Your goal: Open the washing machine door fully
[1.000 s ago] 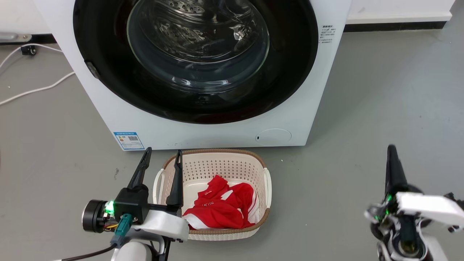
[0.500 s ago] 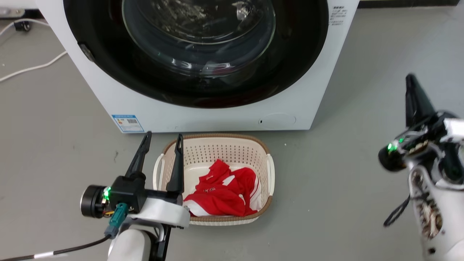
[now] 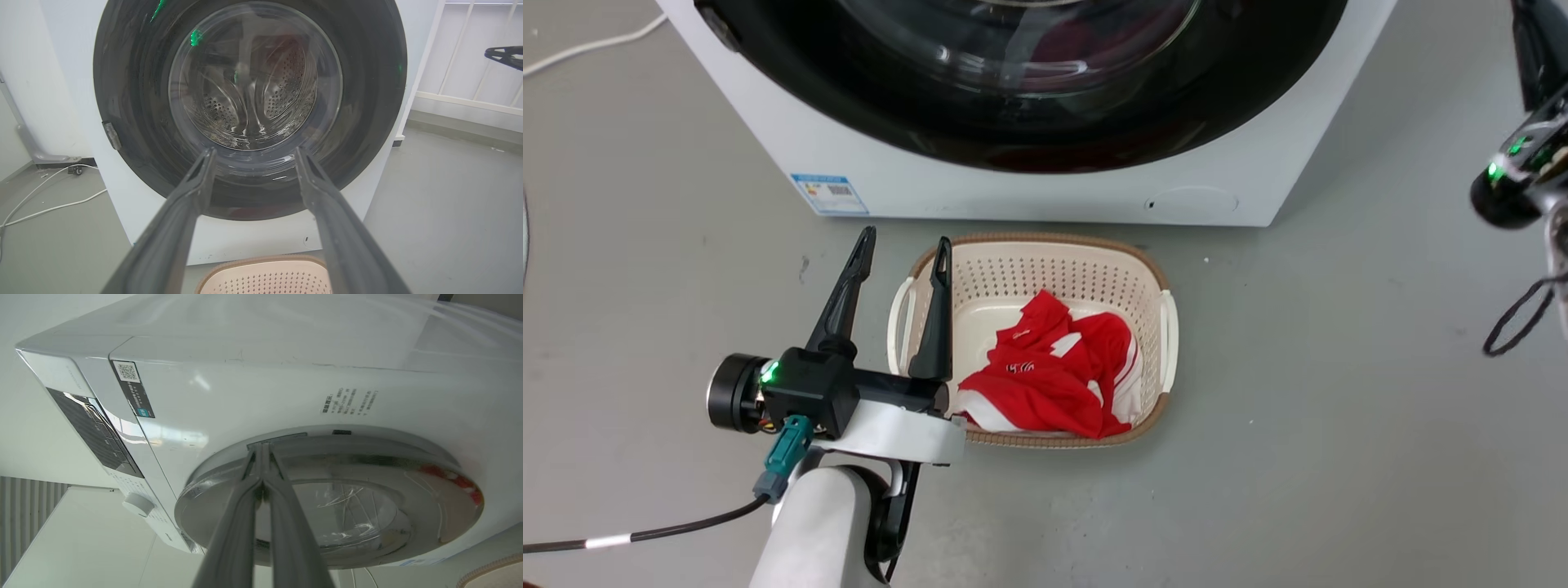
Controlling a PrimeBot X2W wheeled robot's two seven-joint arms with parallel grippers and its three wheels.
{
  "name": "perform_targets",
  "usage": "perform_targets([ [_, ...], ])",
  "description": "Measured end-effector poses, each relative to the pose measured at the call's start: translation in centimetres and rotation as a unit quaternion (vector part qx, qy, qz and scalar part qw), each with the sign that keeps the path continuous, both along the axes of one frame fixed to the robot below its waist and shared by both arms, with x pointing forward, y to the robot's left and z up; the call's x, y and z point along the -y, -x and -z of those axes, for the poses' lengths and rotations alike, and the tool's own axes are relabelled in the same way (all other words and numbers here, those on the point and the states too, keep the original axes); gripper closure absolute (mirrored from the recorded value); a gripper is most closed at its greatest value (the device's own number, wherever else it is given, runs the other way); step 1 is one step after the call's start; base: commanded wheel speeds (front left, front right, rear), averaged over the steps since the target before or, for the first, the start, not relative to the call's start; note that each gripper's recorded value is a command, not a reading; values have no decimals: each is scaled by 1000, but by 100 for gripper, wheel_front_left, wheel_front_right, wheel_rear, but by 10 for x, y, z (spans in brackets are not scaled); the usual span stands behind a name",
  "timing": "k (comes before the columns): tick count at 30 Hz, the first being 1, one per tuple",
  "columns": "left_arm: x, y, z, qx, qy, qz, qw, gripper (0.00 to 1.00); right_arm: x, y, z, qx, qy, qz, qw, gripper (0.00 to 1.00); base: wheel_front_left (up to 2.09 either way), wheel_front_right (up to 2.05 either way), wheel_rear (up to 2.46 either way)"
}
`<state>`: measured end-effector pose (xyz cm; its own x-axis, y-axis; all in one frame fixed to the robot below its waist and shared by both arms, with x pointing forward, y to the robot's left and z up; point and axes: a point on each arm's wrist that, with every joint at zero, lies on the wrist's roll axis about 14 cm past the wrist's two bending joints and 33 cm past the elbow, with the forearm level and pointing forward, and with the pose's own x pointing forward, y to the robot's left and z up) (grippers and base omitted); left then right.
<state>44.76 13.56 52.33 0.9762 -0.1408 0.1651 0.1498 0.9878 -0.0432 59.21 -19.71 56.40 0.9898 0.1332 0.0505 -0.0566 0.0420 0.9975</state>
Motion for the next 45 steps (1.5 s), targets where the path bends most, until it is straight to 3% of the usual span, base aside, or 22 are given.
perform_targets([
  [11, -8, -19, 12, -7, -3, -10, 1000, 0, -29, -57, 16, -30, 85, -49, 995, 100, 0, 0, 0],
  [21, -13, -30, 31, -23, -5, -17, 1000, 0, -55, -87, 42, -53, 123, -84, 987, 100, 0, 0, 0],
  [34, -11, -40, 43, -32, -7, -13, 999, 0, -75, -99, 62, -69, 134, -139, 979, 100, 0, 0, 0],
  [45, -9, -41, 41, -30, -5, -12, 999, 0, -101, -79, 55, -60, 113, -240, 962, 100, 0, 0, 0],
])
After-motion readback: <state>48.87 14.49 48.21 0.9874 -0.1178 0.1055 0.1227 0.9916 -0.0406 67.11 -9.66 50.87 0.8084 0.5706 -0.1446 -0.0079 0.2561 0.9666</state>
